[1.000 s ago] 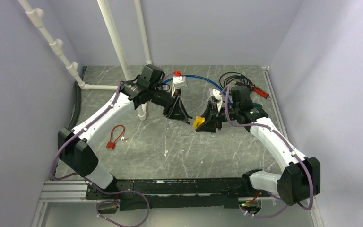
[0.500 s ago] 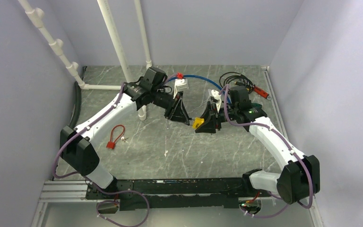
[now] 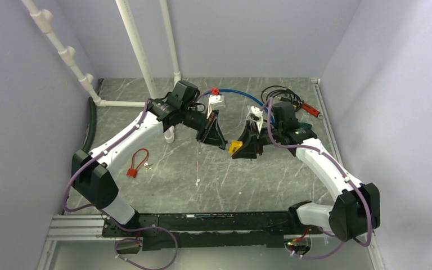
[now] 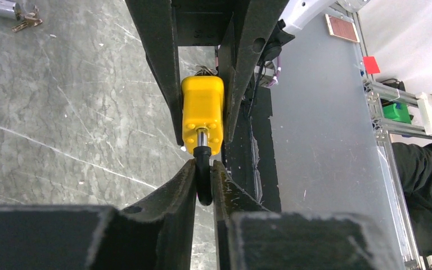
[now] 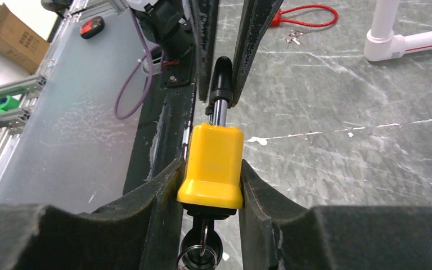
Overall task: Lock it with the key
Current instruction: Lock the lock.
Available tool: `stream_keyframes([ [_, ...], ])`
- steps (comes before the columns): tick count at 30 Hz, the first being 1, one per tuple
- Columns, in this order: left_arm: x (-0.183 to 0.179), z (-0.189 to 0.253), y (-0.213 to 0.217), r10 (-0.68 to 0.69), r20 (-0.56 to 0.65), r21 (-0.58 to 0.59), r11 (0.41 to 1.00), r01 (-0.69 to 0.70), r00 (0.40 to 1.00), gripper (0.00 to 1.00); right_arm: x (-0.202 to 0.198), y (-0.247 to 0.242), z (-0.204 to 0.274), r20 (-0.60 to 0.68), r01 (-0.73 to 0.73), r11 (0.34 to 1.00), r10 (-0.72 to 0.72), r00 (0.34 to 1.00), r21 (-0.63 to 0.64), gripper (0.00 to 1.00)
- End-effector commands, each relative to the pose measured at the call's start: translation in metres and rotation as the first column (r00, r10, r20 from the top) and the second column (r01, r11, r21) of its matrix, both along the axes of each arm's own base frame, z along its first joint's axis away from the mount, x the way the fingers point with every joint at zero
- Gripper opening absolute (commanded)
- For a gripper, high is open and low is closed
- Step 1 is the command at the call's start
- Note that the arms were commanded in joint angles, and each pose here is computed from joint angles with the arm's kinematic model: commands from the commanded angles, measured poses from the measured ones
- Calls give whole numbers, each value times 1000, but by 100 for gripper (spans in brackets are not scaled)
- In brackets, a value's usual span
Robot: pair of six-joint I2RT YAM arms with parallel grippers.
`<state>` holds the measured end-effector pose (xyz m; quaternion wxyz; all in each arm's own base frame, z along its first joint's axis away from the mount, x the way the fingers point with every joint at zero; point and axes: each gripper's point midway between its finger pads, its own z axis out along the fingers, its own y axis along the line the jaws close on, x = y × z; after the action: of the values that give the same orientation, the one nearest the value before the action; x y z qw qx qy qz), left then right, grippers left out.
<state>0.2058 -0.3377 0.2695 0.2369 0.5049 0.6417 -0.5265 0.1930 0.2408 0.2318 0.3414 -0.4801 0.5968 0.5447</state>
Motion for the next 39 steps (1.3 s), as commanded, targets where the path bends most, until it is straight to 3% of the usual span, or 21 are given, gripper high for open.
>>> stream_keyframes([
  [1,-12,5,-5,-53,-18,-32,998,53,998,15,9,5,30,100,-34,997,27,995,68,0],
  [3,-13,7,-5,-53,-24,-36,998,53,998,1,10,6,31,91,-31,997,24,996,69,1],
  [4,-12,9,-4,-52,-30,-40,998,51,998,0,11,6,31,90,-28,997,21,996,70,8],
  [8,0,22,1,-6,-65,-75,997,1,998,0,19,3,34,46,16,996,-20,999,85,56],
  [10,10,29,5,39,-97,-88,995,-48,994,0,26,0,35,38,48,995,-51,998,88,70],
  [13,18,41,9,72,-146,-114,989,-89,987,0,34,0,36,27,86,993,-88,996,84,81],
  [18,19,55,9,80,-161,-140,985,-103,984,0,42,4,43,-66,165,980,-159,985,111,90],
  [20,21,59,9,89,-155,-144,983,-112,984,0,52,4,43,-117,242,965,-230,966,98,91],
  [24,26,71,6,92,-141,-168,979,-116,986,0,39,4,47,-3,108,986,-109,994,126,94],
  [31,37,93,-3,91,-161,-234,964,-128,983,0,42,10,70,67,56,974,-72,995,219,83],
  [39,49,103,-1,127,-198,-270,946,-179,972,0,45,12,94,110,60,958,-95,989,281,56],
])
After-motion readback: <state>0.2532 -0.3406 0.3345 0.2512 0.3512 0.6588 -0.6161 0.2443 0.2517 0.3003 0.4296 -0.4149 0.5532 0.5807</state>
